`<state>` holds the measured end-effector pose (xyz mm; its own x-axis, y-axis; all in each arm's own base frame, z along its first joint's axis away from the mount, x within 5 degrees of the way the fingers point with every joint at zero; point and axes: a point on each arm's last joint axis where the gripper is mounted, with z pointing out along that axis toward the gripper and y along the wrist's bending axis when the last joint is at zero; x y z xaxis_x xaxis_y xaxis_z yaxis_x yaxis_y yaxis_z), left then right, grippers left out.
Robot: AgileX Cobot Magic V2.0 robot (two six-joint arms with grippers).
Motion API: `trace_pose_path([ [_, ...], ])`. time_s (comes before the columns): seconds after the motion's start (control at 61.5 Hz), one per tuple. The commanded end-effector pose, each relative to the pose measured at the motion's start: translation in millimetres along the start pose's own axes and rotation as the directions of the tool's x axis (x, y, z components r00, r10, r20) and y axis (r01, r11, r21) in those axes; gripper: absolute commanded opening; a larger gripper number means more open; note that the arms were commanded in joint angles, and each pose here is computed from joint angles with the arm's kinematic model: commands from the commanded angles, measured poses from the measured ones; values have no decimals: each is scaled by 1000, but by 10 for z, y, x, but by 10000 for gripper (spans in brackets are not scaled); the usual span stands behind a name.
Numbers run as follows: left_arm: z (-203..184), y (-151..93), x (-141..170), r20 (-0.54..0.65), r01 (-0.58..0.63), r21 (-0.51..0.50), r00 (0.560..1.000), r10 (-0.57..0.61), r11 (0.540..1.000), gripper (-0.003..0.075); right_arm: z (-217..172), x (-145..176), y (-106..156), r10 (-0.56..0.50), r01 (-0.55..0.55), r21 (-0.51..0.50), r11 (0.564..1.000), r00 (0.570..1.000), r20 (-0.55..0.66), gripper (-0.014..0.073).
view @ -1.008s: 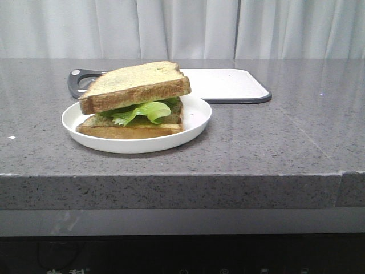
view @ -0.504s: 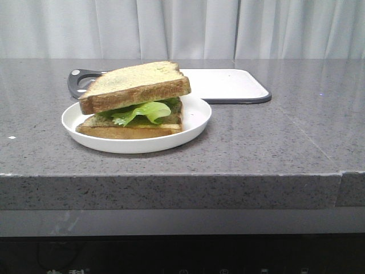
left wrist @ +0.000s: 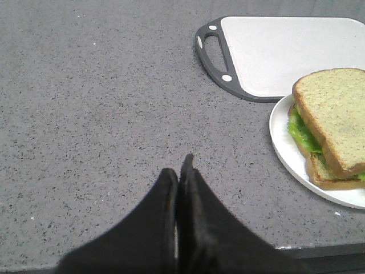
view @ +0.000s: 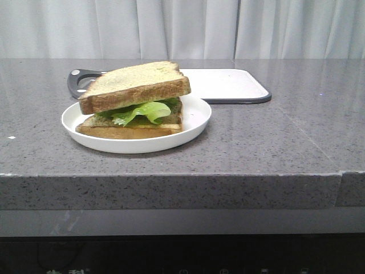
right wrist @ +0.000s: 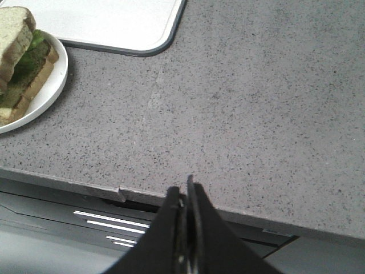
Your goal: Left arm grabs bread, right arm adds lettuce
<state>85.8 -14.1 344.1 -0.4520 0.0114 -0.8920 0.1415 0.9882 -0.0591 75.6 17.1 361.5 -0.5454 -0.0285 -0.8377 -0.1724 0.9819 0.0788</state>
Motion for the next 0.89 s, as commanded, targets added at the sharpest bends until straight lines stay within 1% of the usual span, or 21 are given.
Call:
trace_pose_path([
  [0.0,-37,-7,-137,97,22,5,995,-22,1000,-20,-43,-112,-6,-3,2,13,1000,997,79,-118],
  [0.341,-37,-7,-137,97,22,5,995,-22,1000,-20,-43,-112,-6,-3,2,13,1000,997,79,-118],
  [0.472,-153,-20,-110,143,16,6,990,-17,1000,-20,-43,-112,-6,-3,2,13,1000,997,79,-118],
  [0.602,-289,-26,-13,205,-1,-6,979,3,1000,-20,-43,-112,-6,-3,2,13,1000,997,79,-118],
  [0.715,-340,-11,134,312,-9,-28,950,17,1000,-20,-43,-112,-6,-3,2,13,1000,997,79,-118],
  [0.829,-335,14,373,451,2,-50,892,21,999,-20,-43,-112,-6,-3,2,13,1000,997,79,-118],
  [0.878,-314,27,462,484,9,-62,875,23,998,-20,-43,-112,-6,-3,2,13,1000,997,79,-118],
])
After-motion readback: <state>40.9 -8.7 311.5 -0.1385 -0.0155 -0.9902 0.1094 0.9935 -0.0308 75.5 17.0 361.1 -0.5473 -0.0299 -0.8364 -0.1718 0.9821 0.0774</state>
